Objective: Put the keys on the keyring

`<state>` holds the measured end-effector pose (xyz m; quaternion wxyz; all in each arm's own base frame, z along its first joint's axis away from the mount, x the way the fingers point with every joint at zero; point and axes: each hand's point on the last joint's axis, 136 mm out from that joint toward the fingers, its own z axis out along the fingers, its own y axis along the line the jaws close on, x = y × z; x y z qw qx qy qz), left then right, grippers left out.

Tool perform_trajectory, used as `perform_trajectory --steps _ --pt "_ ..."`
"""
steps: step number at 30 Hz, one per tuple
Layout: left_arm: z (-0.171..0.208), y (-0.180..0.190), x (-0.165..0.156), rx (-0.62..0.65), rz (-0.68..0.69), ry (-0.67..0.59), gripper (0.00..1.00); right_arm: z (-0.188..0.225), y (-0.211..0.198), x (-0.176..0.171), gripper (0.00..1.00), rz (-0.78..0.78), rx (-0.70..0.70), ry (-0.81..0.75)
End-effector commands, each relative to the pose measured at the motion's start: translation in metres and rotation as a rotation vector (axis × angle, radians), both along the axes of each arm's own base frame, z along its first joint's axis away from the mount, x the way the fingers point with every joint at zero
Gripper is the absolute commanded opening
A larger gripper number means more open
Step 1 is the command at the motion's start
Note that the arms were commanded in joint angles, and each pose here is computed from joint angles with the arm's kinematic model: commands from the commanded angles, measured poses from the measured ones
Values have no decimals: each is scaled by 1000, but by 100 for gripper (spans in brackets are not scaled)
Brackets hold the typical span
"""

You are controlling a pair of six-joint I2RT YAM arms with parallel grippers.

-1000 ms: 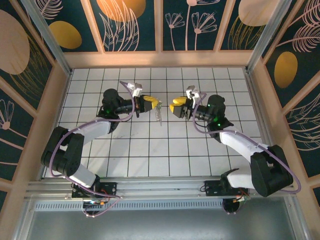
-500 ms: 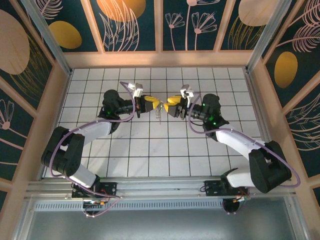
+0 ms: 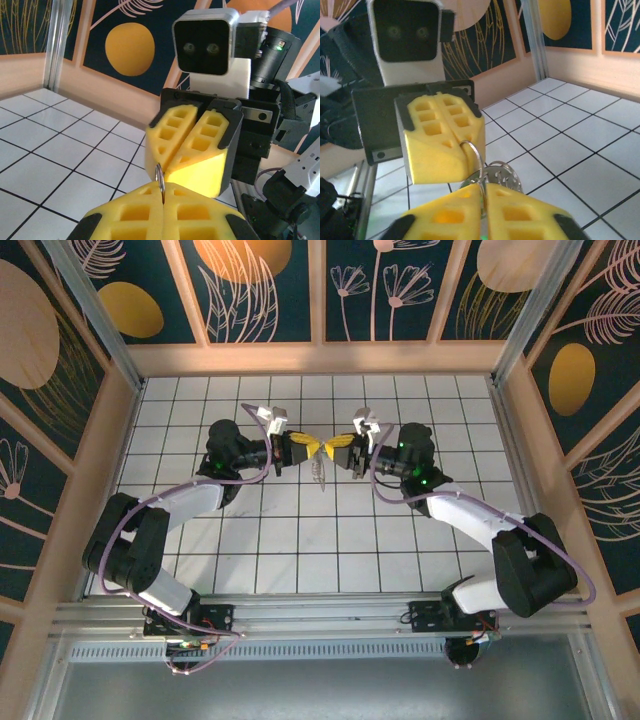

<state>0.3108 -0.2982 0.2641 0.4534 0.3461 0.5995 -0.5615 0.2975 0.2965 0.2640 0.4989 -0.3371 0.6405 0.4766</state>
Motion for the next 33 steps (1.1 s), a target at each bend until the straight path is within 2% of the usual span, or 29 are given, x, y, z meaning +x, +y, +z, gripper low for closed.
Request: perform_trajectory --steps 1,10,21,33 --pt "18 -3 -3 -21 -19 -61 0 6 6 -3 0 36 4 -22" --pt "20 -3 -1 -25 -7 -65 0 0 16 -13 0 80 -18 -14" --pt "23 0 -3 -40 8 -66 0 -8 21 -12 0 62 -27 -1" --pt "22 -2 -4 -52 8 -62 0 -19 45 -23 0 141 -64 30"
